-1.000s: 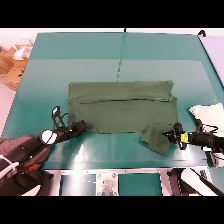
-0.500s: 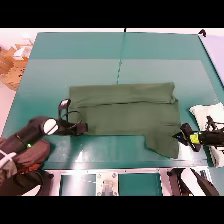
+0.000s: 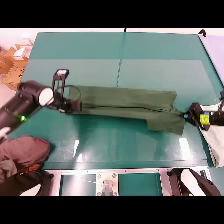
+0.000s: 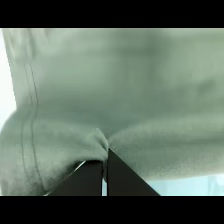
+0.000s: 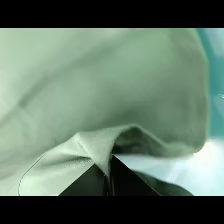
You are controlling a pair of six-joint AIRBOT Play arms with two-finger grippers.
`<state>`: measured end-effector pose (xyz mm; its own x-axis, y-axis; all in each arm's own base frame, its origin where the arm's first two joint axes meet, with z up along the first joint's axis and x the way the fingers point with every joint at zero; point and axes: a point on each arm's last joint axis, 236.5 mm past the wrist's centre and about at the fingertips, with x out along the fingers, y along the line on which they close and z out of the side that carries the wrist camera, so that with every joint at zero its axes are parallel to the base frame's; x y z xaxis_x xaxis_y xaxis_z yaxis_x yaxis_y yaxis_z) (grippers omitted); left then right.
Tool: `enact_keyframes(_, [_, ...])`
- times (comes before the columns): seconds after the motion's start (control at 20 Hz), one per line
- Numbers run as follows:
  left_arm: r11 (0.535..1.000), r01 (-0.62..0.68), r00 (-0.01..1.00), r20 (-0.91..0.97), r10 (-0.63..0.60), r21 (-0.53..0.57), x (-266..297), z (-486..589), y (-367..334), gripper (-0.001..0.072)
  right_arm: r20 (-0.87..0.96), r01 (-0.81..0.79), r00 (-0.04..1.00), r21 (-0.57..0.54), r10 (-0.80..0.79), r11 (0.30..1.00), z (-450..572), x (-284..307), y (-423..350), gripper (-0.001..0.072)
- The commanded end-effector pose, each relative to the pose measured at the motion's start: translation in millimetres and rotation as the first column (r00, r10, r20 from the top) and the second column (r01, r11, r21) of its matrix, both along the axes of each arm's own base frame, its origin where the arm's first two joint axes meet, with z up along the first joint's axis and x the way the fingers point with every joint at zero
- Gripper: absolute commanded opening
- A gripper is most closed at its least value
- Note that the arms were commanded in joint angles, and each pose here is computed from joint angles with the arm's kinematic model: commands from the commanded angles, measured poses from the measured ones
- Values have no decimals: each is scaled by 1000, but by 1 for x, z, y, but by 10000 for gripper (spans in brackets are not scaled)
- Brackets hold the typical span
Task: Fold the shirts.
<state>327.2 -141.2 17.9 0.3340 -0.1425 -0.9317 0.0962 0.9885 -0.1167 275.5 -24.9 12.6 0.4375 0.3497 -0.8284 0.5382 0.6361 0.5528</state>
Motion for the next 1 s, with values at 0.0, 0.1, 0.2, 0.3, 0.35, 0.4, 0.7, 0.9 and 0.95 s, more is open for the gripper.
enact_keyframes(0.0, [999,-5,1000,27,7,-44,50,10,2,25,84,-3,996,11,2,1000,17,59,-2,19])
enact_keyframes(0.1, [992,1,999,51,5,-125,84,6,-13,26,100,-13,995,27,10,1000,9,91,-3,19])
enact_keyframes(0.2, [986,5,999,40,2,-167,113,-13,-28,26,83,-15,996,29,12,999,-10,119,-4,19])
enact_keyframes(0.3, [985,-5,1000,13,8,-172,137,-38,-37,26,43,-14,999,38,12,999,-39,139,-5,19])
enact_keyframes(0.35, [984,-10,1000,4,11,-177,148,-51,-41,26,26,-5,1000,47,4,999,-52,147,-7,20])
enact_keyframes(0.4, [984,-5,1000,3,6,-180,158,-61,-45,29,15,5,1000,50,-6,999,-64,154,-9,36])
enact_keyframes(0.7, [982,-125,985,102,141,-145,214,-13,21,664,111,-90,989,-57,96,994,-38,182,-70,473])
enact_keyframes(0.9, [960,-224,970,62,237,-166,216,28,82,665,59,-177,982,-33,178,984,-43,140,-108,598])
enact_keyframes(0.95, [956,-232,969,42,243,-180,213,29,84,664,35,-202,979,4,202,979,-51,129,-108,598])
